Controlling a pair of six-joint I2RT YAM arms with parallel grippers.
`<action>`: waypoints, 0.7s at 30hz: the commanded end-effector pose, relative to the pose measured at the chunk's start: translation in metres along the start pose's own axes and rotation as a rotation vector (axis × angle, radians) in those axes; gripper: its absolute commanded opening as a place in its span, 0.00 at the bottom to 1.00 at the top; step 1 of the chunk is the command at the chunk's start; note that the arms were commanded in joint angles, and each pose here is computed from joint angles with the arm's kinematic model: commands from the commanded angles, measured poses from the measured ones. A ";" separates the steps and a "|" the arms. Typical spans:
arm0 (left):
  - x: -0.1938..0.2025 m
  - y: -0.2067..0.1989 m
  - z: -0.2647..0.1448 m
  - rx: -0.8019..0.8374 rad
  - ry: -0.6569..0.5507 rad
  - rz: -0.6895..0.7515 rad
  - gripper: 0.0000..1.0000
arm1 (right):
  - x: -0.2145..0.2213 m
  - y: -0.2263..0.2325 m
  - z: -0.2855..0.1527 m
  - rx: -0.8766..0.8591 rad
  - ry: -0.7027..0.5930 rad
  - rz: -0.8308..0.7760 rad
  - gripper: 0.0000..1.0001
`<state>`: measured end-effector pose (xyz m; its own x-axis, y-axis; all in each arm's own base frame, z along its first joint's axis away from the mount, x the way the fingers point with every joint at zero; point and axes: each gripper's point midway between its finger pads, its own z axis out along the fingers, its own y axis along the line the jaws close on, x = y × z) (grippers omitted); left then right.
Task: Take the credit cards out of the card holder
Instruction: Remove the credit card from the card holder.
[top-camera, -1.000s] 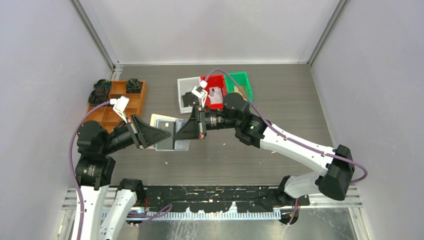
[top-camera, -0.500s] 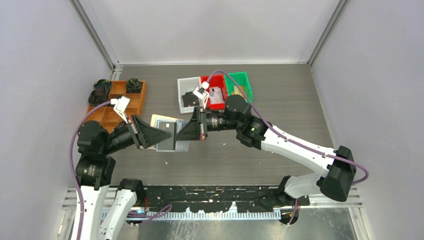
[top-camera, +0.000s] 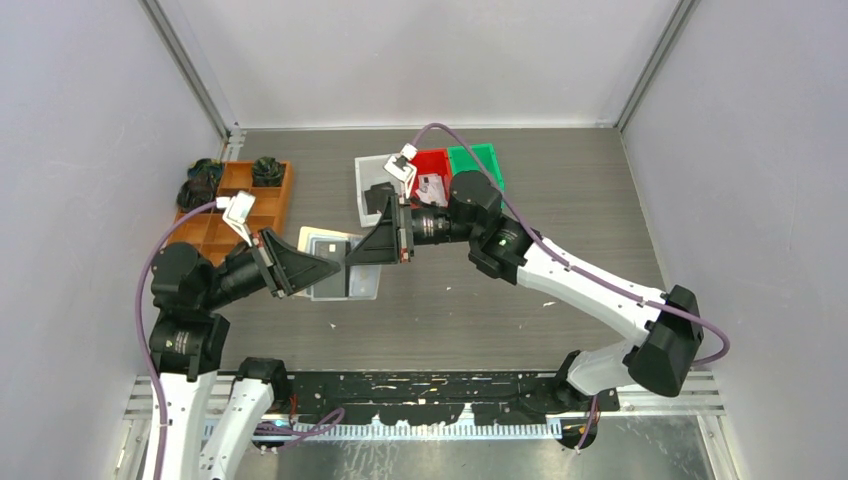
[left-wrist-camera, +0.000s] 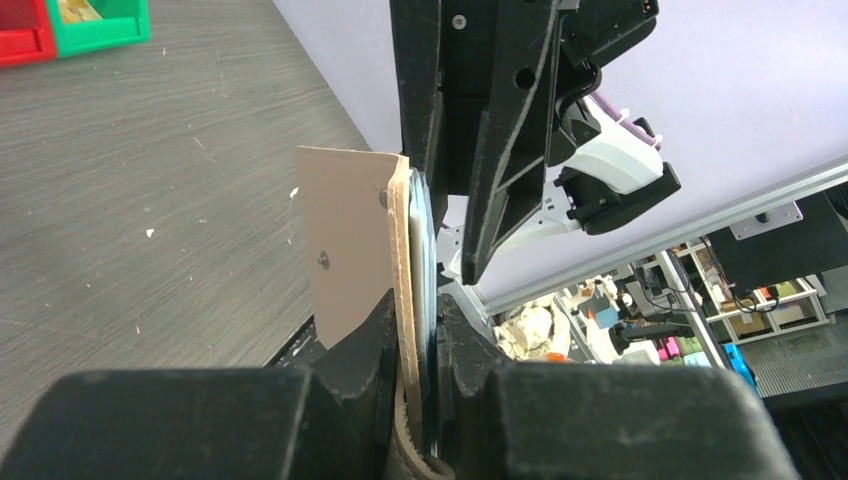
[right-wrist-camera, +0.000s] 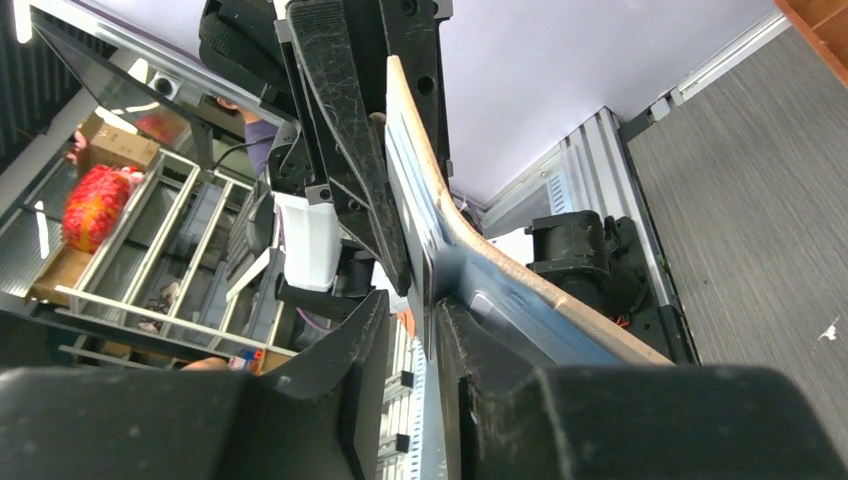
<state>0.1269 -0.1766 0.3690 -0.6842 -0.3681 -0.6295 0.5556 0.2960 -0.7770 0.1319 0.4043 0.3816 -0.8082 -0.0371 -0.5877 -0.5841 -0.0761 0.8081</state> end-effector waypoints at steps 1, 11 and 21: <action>-0.011 -0.031 -0.006 0.072 -0.033 0.113 0.09 | -0.019 0.029 0.002 -0.097 -0.032 -0.047 0.27; -0.013 -0.033 -0.005 0.071 -0.039 0.095 0.26 | -0.016 0.032 -0.007 -0.130 -0.086 -0.066 0.01; -0.015 -0.033 -0.004 0.072 -0.040 0.083 0.21 | -0.008 0.022 -0.014 -0.139 -0.133 -0.034 0.01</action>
<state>0.1256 -0.1768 0.3782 -0.6805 -0.3781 -0.6277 0.5601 0.2839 -0.7783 0.1323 0.4009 0.3769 -0.8276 0.0240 -0.5608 -0.5578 -0.1465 0.8169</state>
